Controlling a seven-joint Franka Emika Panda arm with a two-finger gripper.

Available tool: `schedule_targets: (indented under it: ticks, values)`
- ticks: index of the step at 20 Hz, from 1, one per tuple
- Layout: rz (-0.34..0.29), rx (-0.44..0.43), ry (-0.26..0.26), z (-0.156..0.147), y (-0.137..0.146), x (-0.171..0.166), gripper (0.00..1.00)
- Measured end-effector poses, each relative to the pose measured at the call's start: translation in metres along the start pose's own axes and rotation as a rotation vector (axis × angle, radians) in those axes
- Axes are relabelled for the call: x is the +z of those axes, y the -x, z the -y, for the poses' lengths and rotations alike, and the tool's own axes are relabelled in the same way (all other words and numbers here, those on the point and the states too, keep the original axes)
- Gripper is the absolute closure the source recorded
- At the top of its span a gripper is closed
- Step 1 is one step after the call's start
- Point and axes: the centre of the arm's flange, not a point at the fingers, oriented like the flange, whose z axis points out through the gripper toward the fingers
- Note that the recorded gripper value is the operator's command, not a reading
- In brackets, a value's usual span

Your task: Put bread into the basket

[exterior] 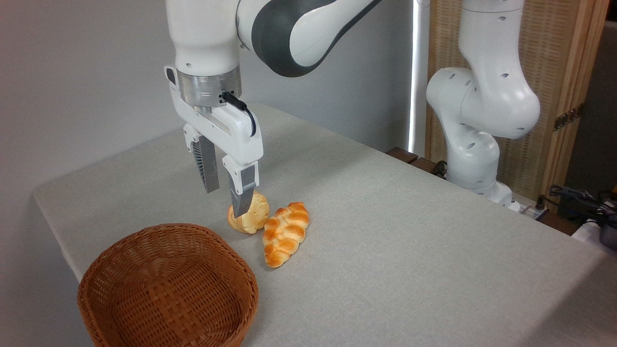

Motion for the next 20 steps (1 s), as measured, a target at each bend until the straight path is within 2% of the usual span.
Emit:
schedule_targets:
  ticks: [6,20]
  values:
    - [-0.03,-0.041,-0.025,0.023,0.008,-0.019,0.0]
    - [-0.039,-0.043,-0.031,0.025,0.007,-0.023,0.0]
